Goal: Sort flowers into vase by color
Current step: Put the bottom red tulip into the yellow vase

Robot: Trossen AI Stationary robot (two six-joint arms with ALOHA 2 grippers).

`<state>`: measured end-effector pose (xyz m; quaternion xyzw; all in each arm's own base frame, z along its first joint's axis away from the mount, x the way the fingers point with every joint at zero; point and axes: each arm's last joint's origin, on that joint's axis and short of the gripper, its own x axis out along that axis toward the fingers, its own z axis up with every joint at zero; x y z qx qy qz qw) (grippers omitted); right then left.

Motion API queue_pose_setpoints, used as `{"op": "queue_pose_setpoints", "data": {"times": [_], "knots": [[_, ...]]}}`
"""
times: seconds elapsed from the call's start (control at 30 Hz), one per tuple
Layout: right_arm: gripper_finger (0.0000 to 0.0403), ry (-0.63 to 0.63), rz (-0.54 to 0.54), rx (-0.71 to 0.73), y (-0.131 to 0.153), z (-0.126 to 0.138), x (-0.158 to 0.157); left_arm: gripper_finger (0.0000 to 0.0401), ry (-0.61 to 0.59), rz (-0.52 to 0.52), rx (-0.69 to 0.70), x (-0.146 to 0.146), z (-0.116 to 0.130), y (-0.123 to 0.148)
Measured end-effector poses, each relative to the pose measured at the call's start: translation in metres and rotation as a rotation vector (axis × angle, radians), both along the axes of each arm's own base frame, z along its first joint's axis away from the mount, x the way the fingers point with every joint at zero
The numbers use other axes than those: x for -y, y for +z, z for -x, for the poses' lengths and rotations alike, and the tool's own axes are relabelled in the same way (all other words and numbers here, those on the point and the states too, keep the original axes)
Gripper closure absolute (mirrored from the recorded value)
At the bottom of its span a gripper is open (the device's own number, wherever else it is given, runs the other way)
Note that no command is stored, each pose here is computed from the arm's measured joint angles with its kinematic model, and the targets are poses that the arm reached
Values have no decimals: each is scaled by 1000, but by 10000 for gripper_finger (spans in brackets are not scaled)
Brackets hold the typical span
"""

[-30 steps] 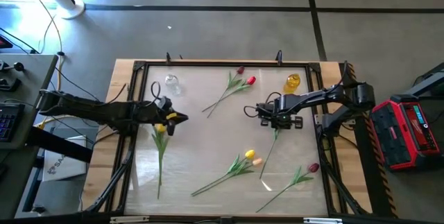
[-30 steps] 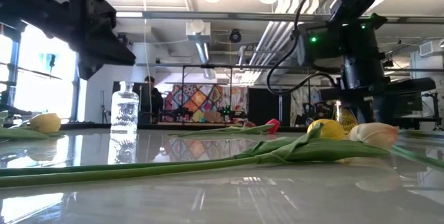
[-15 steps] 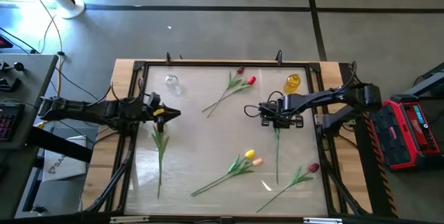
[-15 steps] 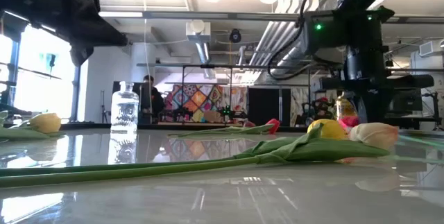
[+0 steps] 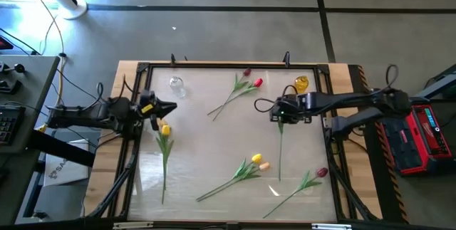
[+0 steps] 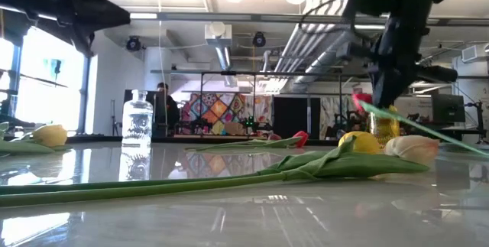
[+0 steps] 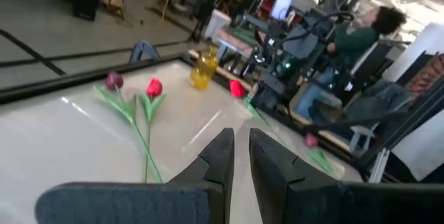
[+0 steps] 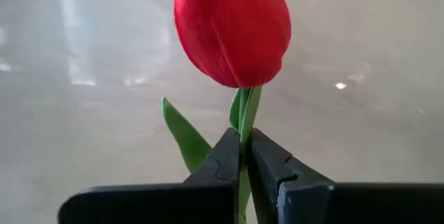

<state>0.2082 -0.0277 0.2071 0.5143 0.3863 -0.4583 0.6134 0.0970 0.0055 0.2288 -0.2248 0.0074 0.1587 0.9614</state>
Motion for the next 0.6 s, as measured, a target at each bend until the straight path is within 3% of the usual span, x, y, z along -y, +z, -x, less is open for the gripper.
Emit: {"op": "queue_pose_setpoints", "data": {"times": [0.17, 0.4, 0.6], "knots": [[400, 11, 132, 115, 21, 9, -2, 366, -4, -33, 23, 0, 8, 6], [401, 160, 341, 293, 50, 15, -5, 366, -7, -72, -80, -1, 25, 20], [402, 316, 626, 473, 80, 11, -10, 366, -24, -85, -145, -1, 19, 4]]}}
